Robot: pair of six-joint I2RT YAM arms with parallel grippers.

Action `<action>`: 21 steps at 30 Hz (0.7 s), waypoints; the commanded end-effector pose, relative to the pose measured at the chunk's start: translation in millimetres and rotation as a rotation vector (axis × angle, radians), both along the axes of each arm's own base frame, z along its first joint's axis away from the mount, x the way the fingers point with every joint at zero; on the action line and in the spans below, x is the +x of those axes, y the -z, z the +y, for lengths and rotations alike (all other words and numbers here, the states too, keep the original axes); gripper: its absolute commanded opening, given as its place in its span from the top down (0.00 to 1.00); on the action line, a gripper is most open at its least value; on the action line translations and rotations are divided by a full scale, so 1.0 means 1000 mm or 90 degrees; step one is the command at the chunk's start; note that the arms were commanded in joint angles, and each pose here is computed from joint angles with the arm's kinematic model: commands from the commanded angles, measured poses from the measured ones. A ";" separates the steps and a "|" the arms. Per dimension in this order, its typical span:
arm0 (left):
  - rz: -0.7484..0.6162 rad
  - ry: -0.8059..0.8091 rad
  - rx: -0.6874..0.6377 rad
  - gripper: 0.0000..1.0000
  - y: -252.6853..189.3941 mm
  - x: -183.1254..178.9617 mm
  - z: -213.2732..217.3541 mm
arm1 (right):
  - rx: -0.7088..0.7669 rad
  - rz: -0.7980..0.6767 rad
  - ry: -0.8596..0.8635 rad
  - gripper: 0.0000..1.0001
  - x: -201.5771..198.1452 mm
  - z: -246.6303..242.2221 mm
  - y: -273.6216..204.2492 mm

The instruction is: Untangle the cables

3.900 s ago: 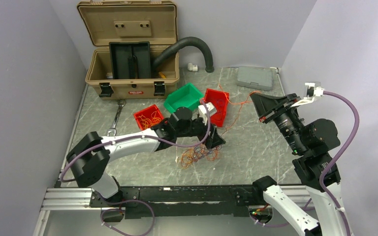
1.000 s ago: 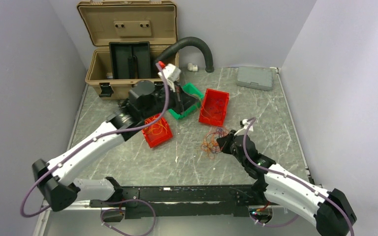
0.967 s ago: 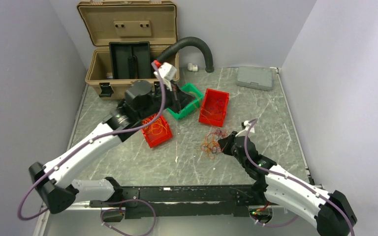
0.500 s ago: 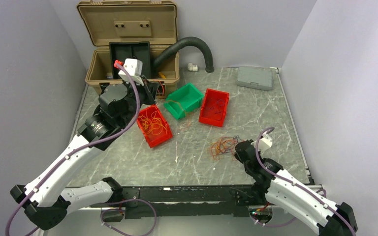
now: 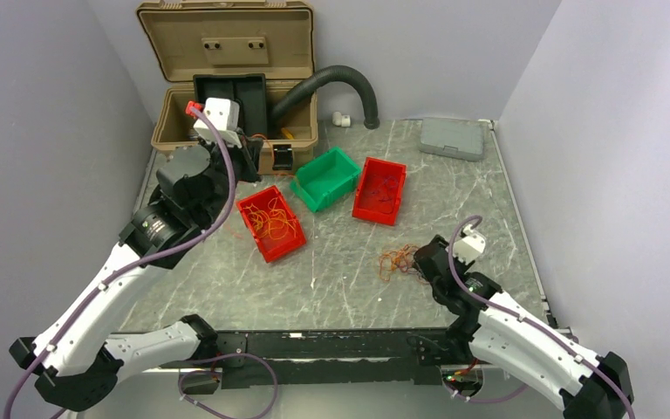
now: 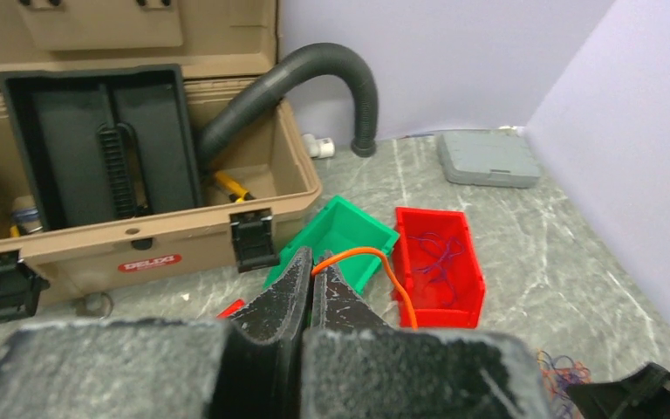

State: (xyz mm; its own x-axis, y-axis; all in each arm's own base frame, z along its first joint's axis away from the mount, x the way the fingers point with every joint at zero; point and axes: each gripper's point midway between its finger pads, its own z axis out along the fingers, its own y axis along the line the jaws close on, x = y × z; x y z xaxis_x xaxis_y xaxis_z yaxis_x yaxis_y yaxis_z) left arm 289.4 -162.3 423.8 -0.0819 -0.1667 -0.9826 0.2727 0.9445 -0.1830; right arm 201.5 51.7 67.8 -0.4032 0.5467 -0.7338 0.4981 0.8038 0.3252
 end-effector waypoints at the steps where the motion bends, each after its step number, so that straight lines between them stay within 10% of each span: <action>1: -0.005 0.073 0.000 1.00 -0.019 -0.004 -0.021 | -0.029 -0.085 -0.139 0.33 0.026 0.029 -0.056; 8: 0.026 0.174 -0.006 1.00 -0.004 0.005 -0.067 | -0.056 -0.109 -0.154 0.14 0.030 0.026 -0.091; 21: 0.046 0.100 0.096 1.00 -0.006 0.067 -0.081 | -0.039 -0.158 -0.225 0.11 0.036 0.046 -0.129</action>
